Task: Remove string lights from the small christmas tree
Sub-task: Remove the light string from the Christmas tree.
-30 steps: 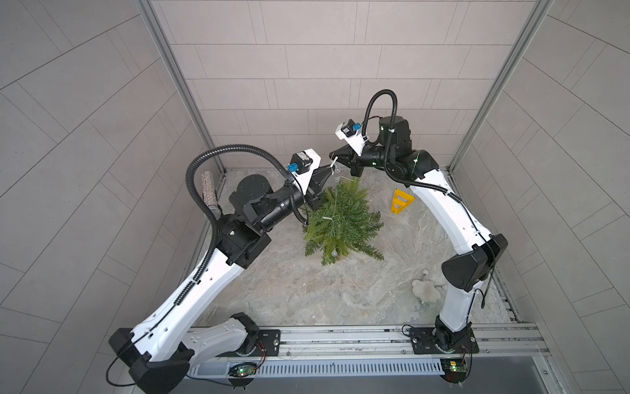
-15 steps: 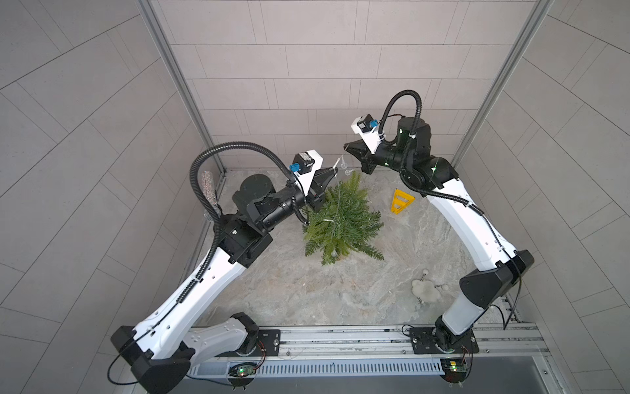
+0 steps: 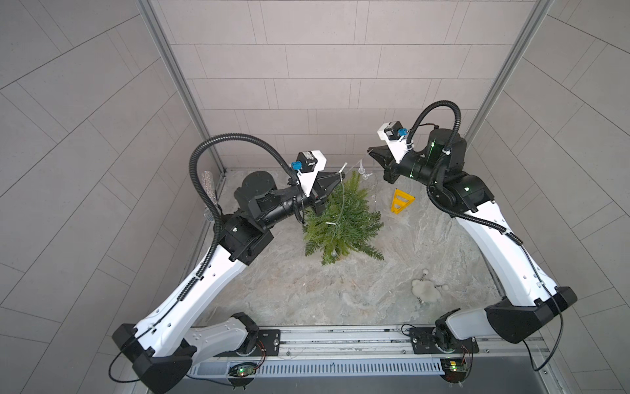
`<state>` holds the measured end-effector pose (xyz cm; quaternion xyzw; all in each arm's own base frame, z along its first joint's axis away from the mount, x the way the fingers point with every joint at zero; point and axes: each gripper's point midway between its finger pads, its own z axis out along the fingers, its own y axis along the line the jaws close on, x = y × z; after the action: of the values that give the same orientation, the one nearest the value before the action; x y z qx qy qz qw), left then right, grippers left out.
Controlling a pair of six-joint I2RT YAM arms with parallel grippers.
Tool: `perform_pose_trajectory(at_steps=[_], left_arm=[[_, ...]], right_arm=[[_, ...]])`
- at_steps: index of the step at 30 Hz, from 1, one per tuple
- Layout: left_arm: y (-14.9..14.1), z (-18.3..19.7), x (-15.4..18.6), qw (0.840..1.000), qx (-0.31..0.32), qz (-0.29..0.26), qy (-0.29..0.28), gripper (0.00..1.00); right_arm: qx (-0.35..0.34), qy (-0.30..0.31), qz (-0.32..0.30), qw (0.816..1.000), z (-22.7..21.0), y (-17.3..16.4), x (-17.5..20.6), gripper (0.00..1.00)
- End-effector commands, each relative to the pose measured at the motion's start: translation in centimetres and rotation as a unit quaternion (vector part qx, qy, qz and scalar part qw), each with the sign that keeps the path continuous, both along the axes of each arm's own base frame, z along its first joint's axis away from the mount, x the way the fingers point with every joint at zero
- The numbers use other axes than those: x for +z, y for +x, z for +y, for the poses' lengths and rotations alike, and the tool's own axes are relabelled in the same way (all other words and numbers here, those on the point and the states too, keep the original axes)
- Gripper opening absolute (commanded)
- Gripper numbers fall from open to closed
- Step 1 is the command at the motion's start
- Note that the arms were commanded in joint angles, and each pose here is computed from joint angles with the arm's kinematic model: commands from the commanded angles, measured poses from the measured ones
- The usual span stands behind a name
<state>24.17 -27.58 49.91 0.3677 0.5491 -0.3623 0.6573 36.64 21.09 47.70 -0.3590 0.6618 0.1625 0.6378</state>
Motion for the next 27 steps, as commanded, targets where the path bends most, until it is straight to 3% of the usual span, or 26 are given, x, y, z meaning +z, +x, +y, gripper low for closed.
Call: perform_pose_trajectory(at_steps=[1,7,13,27], left_arm=[[-4.0,0.4,3.0,0.997,-0.070,-0.007,-0.017,0.00],[-5.4,0.4,5.2,0.993,-0.106,0.017,-0.040,0.00],[-7.6,-1.5,6.3,0.975,-0.203,0.073,-0.059,0.00],[-9.9,-6.4,0.3,0.959,-0.254,0.128,0.007,0.02]], right_arm=[[-0.095,0.001,-0.026,0.995,-4.0,1.3,1.2,0.00],[-0.083,0.017,-0.021,0.996,-3.7,0.8,1.3,0.00],[-0.072,0.029,-0.014,0.997,-3.2,1.0,0.7,0.00],[-0.099,0.016,-0.007,0.995,-4.4,0.7,-0.7,0.00]])
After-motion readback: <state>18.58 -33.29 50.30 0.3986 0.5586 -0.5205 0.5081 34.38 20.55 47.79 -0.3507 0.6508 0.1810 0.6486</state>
